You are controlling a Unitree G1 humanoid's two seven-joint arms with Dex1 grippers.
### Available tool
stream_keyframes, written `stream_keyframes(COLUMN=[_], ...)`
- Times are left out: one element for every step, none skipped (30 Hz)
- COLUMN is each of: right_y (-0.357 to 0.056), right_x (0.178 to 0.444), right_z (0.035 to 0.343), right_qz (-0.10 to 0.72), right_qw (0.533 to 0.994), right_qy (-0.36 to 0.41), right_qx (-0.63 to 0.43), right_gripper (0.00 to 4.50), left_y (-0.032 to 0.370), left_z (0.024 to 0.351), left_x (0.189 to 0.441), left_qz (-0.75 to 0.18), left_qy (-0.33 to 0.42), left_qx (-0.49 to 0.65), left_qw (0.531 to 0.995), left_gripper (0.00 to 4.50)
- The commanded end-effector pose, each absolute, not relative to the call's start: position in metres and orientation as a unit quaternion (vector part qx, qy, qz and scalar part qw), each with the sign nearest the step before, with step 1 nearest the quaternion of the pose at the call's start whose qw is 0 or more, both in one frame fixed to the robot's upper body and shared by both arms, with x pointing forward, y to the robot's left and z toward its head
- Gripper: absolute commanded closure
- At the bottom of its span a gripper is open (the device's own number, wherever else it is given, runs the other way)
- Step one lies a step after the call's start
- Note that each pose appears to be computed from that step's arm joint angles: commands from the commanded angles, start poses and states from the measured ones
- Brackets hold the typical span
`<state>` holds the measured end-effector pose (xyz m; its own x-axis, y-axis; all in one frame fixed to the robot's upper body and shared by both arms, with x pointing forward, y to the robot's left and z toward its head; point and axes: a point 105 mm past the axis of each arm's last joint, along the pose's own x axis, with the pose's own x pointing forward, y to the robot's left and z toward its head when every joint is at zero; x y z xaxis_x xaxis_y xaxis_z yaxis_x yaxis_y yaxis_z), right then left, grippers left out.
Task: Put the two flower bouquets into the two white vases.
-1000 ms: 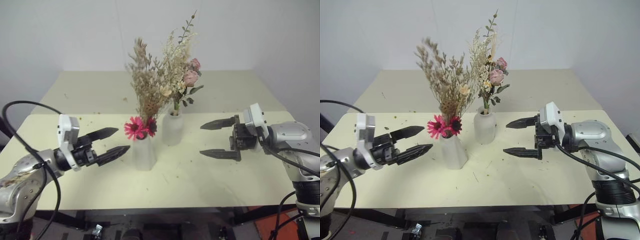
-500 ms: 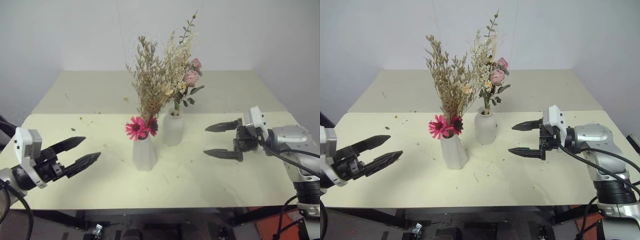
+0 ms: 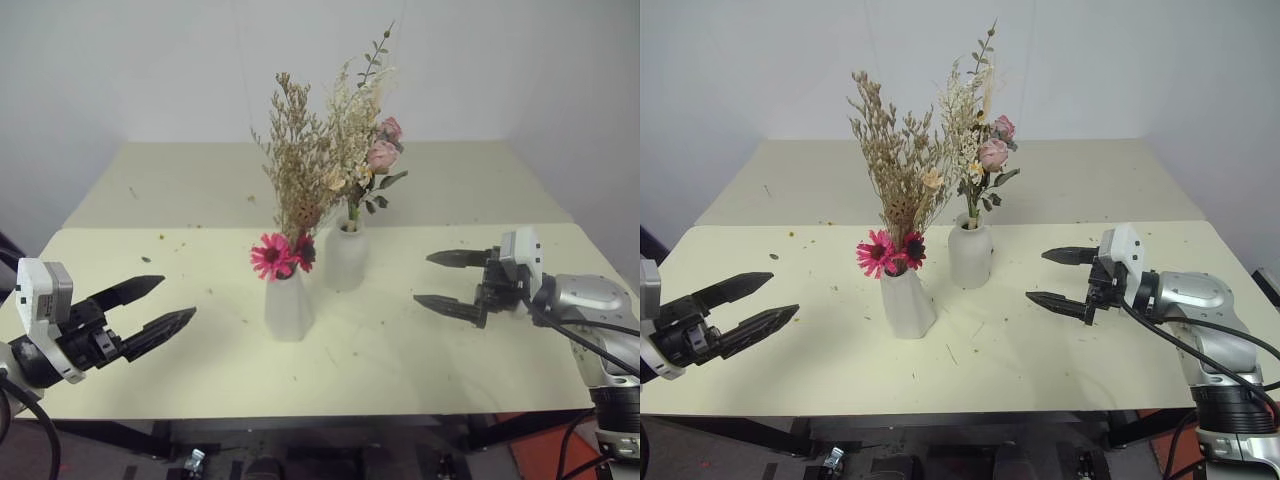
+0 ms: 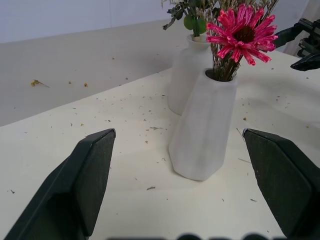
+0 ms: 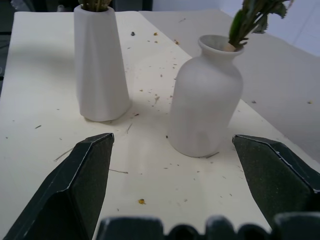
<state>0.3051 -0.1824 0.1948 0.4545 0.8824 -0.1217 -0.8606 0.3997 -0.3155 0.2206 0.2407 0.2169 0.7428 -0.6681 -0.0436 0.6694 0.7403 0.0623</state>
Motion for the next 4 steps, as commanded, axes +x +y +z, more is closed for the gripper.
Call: stream_keyframes(right_y=[-0.1853, -0.1854, -0.1857, -0.1863], right_x=[0.3003, 0.2996, 0.2987, 0.2983], right_z=[0.2085, 0.2078, 0.2074, 0.2078], right_qz=[0.515, 0.517, 0.518, 0.518], right_qw=[0.834, 0.833, 0.832, 0.832], right_qy=[-0.049, -0.046, -0.044, -0.045], right_qx=[-0.191, -0.192, -0.193, -0.195], right_gripper=[0.00, 0.00, 0.00, 0.00], left_y=[0.2364, 0.2362, 0.2354, 0.2347], left_z=[0.2290, 0.2291, 0.2292, 0.2293], left_x=[0.2218, 0.2226, 0.2232, 0.2238], left_qz=[-0.368, -0.369, -0.373, -0.375], left_qy=[-0.011, -0.011, -0.012, -0.013], left_qx=[0.068, 0.071, 0.074, 0.074], left_qw=[0.927, 0.927, 0.925, 0.924], left_gripper=[0.04, 0.04, 0.04, 0.04])
